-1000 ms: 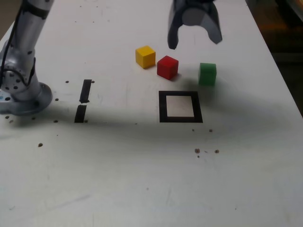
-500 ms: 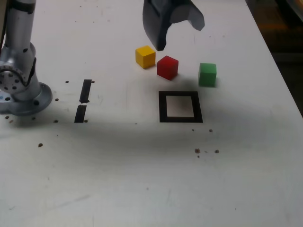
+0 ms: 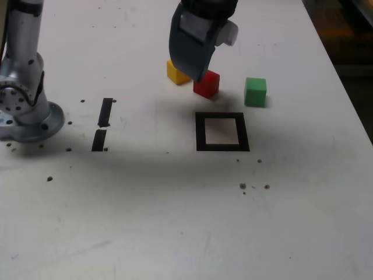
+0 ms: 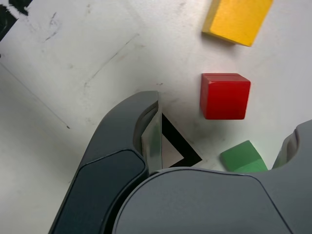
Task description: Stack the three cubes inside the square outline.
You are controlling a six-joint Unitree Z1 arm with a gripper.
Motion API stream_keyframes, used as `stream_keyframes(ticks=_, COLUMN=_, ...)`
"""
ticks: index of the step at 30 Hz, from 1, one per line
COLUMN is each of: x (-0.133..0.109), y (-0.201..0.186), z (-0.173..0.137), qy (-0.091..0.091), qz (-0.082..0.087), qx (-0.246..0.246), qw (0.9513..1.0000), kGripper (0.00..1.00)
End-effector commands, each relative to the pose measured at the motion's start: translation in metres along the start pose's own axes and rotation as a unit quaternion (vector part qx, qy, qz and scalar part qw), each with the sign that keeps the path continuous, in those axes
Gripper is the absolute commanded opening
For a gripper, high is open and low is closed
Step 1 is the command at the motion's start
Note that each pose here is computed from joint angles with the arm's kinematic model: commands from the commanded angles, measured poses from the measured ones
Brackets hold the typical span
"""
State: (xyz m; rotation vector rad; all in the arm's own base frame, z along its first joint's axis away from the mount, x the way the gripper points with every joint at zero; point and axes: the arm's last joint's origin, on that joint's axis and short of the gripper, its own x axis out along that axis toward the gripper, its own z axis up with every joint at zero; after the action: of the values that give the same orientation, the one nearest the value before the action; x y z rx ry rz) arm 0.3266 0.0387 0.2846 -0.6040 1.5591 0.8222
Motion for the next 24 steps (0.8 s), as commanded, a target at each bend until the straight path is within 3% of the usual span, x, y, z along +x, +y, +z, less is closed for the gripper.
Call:
stream_keyframes(ticks=1, x=0.003, y=0.003, z=0.000, qy=0.007, qz=-0.007, qx=-0.010, qw=0.9999, kGripper=0.89)
stream_keyframes(ticks=10, x=0.032, y=-0.002, z=0.018, qy=0.042, qz=-0.026, qx=-0.032, qw=0.9983, kGripper=0.89)
stream_keyframes(ticks=19, x=0.053, y=-0.002, z=0.046, qy=0.050, qz=-0.009, qx=-0.048, qw=0.9976, kGripper=0.88)
stream_keyframes(ticks=24, x=0.059, y=0.000, z=0.056, qy=0.056, qz=-0.008, qx=-0.051, qw=0.9971, kGripper=0.74)
